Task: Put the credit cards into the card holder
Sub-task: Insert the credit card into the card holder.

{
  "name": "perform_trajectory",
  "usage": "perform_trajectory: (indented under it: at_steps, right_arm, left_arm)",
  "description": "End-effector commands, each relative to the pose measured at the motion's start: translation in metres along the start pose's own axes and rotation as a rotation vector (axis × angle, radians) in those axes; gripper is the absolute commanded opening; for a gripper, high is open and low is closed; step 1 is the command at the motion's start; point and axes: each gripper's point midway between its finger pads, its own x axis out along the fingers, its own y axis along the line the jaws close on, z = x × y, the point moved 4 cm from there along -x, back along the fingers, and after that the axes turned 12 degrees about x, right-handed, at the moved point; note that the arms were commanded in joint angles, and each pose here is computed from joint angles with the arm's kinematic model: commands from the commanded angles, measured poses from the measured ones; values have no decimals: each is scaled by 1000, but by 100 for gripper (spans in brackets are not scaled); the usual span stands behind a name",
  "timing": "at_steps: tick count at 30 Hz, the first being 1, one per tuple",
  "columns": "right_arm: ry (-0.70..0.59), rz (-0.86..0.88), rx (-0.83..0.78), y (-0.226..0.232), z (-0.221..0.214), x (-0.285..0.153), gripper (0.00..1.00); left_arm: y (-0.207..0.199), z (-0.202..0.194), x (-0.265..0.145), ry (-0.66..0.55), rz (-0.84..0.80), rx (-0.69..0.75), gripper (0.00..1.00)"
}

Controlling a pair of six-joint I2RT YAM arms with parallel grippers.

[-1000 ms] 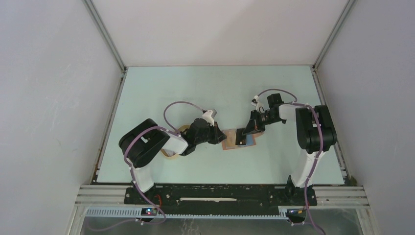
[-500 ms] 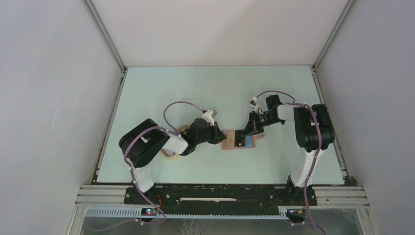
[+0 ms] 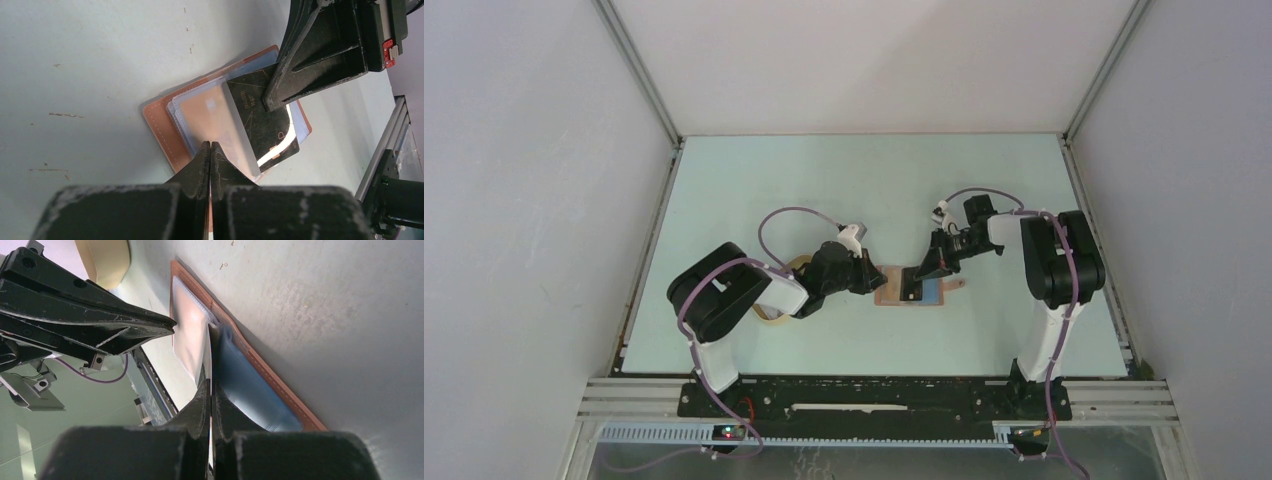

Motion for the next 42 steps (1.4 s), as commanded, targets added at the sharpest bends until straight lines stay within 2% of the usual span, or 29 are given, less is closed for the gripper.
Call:
perform_trajectory:
  at_steps: [1,16,42]
  right_arm:
    - [-13,-15,-10,-1,10,8,0]
    - [-18,27,2,4,14,10,0]
    - [44,67,27,6,5,26,0]
  left_arm:
    - [1,-2,6,13,5,7,0]
    - [-1,-1,6,10,-4,7,0]
    - [-3,0,4,-1,-20,10,0]
